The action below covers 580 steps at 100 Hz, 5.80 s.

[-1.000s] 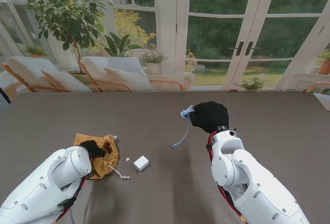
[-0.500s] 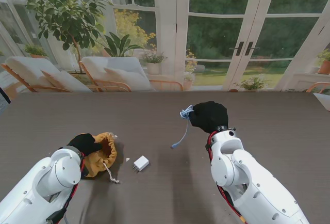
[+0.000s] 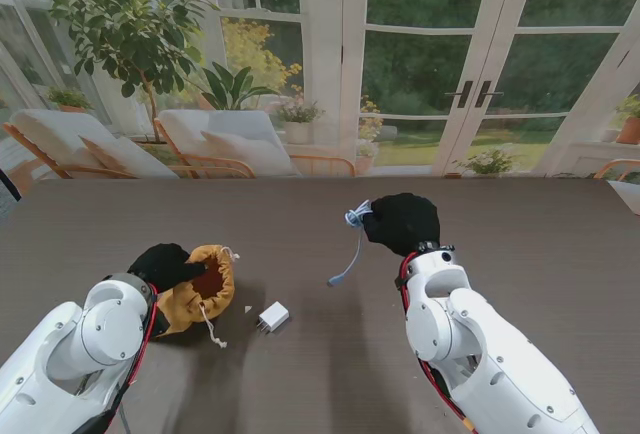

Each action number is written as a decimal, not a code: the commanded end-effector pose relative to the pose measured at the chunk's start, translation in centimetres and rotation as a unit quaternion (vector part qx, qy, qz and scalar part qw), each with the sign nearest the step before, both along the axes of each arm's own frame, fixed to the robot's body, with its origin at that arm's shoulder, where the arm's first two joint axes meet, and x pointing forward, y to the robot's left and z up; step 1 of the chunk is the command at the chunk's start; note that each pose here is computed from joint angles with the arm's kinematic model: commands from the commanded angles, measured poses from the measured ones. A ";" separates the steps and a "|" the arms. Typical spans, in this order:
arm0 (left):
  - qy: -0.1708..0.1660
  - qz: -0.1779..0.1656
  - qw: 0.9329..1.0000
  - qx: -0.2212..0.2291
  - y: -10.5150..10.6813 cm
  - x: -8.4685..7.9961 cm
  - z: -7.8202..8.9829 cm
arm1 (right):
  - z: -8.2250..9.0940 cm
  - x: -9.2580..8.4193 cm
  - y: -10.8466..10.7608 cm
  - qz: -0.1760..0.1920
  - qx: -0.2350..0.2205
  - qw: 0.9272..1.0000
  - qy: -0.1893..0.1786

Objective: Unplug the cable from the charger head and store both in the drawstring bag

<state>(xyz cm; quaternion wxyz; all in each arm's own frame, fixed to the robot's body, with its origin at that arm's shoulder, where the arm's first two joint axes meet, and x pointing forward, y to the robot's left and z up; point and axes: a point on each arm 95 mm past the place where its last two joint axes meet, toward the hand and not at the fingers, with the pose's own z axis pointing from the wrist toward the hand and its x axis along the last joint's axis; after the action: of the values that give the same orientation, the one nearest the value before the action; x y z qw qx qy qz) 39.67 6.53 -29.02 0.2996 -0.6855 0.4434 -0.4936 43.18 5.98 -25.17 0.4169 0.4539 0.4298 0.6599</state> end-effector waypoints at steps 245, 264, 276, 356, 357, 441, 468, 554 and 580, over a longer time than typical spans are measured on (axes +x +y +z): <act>0.016 -0.172 0.978 -0.119 -12.4 5.7 6.3 | 9.2 -2.1 6.4 0.022 0.019 0.995 -0.099; 0.023 -0.181 0.975 -0.131 -12.8 5.7 6.6 | 8.6 -2.0 6.7 0.027 0.011 0.995 -0.099; 0.024 -0.180 0.973 -0.142 -12.9 5.7 6.7 | 8.0 -2.0 6.7 0.034 0.005 0.994 -0.099; 0.029 -0.177 0.969 -0.169 -12.7 5.7 7.3 | 3.5 -2.7 6.2 0.074 0.001 0.995 -0.067; 0.029 -0.177 0.969 -0.169 -12.7 5.7 7.3 | 3.5 -2.7 6.2 0.075 0.001 0.995 -0.067; 0.025 -0.193 0.964 -0.181 -13.0 5.4 7.9 | 1.6 -3.4 6.9 0.132 -0.031 0.990 -0.025; 0.027 -0.202 0.962 -0.182 -13.1 5.0 7.9 | 2.0 -3.0 6.7 0.124 -0.050 0.991 -0.004; 0.022 -0.213 0.958 -0.193 -13.1 4.5 7.9 | 2.8 -2.5 6.1 0.126 -0.099 0.987 -0.011; 0.030 -0.210 0.955 -0.207 -13.1 4.3 7.8 | 3.0 -2.6 6.0 0.128 -0.111 0.985 -0.017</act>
<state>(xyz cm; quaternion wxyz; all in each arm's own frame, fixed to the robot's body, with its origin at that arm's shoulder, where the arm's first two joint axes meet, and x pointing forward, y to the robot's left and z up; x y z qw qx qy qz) 44.28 -6.21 -21.25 0.0397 -0.6372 0.4728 -0.6074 40.77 11.77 -22.36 0.3872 0.3391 0.5420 0.6643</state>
